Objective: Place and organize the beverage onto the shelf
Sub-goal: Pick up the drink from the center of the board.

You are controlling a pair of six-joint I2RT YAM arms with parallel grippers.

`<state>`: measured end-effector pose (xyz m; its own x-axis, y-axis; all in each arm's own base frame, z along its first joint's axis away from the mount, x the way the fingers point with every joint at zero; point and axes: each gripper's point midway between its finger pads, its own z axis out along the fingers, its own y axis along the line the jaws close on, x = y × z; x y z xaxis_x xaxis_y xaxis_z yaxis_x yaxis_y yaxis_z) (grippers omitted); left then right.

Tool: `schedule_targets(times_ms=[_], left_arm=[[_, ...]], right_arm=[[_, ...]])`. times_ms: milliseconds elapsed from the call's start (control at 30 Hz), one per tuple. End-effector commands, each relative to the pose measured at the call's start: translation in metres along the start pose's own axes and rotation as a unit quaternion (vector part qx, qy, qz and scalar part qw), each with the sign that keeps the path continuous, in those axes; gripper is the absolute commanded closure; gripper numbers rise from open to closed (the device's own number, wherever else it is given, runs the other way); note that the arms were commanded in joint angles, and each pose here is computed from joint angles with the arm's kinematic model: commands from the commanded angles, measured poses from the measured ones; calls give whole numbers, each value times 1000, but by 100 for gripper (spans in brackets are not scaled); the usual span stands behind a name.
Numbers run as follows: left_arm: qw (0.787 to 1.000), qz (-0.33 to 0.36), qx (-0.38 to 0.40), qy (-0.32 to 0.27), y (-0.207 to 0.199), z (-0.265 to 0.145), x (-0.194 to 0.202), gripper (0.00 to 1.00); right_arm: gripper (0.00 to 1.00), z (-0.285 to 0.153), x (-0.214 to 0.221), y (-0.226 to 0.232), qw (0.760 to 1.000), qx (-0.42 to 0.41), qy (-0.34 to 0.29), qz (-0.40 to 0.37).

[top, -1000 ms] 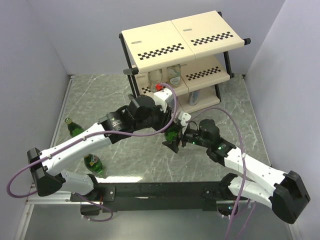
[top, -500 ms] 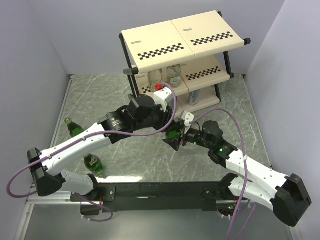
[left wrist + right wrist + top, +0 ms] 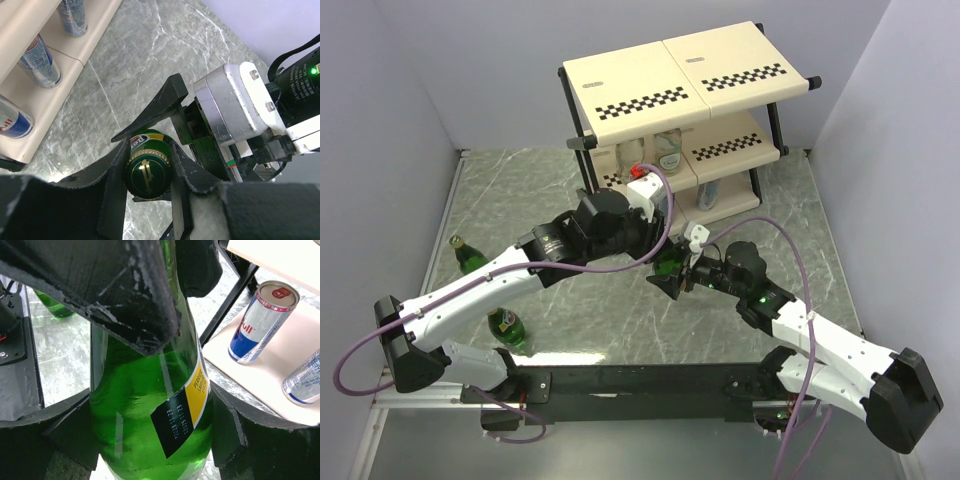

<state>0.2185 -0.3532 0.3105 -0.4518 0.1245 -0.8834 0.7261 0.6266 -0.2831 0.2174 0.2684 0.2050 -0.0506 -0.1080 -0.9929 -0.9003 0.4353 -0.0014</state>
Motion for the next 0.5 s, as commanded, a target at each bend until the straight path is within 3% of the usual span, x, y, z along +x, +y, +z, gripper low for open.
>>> schedule_targets(times_ms=[0, 100, 167, 200, 300, 467], left_arm=[[986, -16, 65, -153, -38, -36, -95, 100], [985, -18, 74, -153, -41, -39, -95, 99], [985, -20, 76, -157, -41, -41, -96, 85], [984, -21, 77, -160, -42, -42, -96, 72], [983, -27, 70, -165, -38, -44, -96, 51], [983, -32, 71, -165, -38, -46, -93, 30]], right_arm=[[85, -3, -30, 2, 999, -7, -43, -20], [100, -7, -40, 5, 998, -15, -54, -26], [100, -9, -45, 4, 998, -18, -51, -26], [100, -11, -46, 6, 998, -25, -50, -28], [100, -14, -47, 11, 998, -45, -40, -30], [100, -16, -52, 14, 997, -53, -39, -33]])
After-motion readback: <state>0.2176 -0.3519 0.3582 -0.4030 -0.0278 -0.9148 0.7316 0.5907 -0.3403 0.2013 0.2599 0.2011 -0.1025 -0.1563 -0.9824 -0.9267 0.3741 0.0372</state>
